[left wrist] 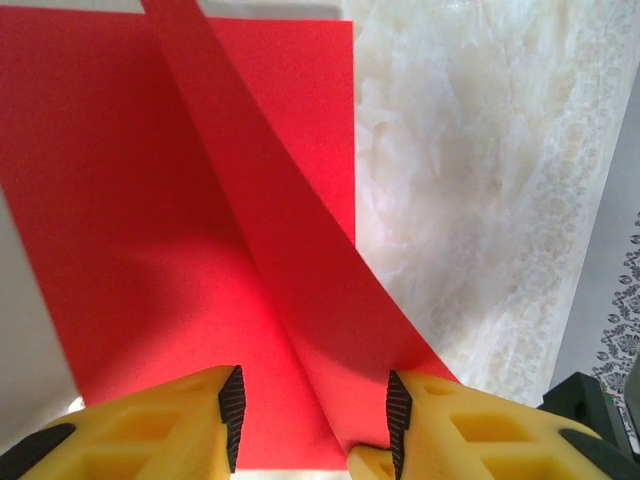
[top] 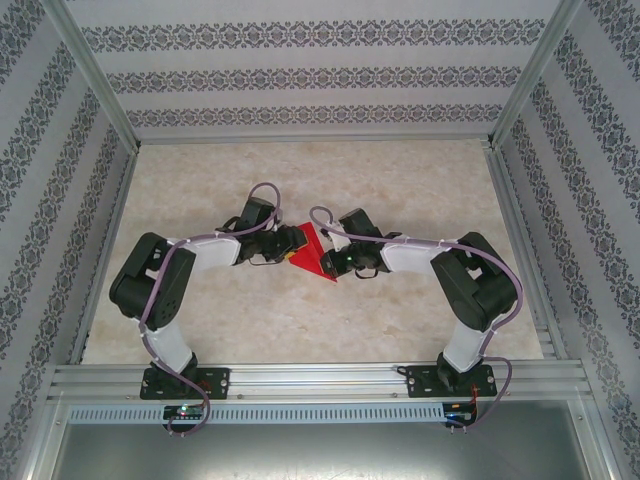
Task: Fold a paper plane with a square sheet of paper (fold left side to right side)
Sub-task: Fourth fold the wing at the center of the table.
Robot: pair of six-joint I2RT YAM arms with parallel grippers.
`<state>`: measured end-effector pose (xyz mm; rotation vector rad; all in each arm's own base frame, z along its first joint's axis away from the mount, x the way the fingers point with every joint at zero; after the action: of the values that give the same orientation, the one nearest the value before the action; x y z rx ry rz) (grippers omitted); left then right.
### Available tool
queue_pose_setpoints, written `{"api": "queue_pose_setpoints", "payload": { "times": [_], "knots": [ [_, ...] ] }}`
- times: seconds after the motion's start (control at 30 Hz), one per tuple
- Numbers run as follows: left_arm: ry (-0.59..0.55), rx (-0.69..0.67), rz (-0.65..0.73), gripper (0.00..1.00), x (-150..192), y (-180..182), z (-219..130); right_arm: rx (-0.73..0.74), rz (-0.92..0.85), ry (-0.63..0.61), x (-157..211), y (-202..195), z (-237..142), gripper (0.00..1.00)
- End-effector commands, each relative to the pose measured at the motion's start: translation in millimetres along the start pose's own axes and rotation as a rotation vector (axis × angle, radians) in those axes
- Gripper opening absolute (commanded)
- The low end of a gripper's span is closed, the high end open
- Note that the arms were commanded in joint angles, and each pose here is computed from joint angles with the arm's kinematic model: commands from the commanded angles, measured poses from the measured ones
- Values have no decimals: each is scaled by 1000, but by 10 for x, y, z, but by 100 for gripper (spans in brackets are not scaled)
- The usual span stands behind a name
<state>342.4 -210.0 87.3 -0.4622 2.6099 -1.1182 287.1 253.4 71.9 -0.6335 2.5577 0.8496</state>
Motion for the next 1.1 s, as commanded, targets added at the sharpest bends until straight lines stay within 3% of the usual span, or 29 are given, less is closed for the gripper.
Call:
{"api": "queue_pose_setpoints", "payload": {
  "times": [0.0, 0.77, 1.07],
  "knots": [
    [16, 35, 11, 43, -19, -96, 98, -36, 22, -7, -71, 8, 6, 3],
    [43, -15, -12, 43, -47, 18, 293, -70, 66, 13, -92, -40, 33, 3],
    [54, -42, -27, 44, -35, 86, 327, -89, 78, 7, -140, -36, 9, 9]
  ]
}}
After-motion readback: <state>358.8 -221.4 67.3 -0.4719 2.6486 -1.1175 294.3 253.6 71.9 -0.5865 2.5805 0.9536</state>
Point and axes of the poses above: each hand's point on the last joint's axis, 136 mm out from that joint toward the fingers, its own z axis out along the fingers, its own y axis along the line the jaws close on, x = y × z, the point moved 5 cm from there along -z, back along the fingers
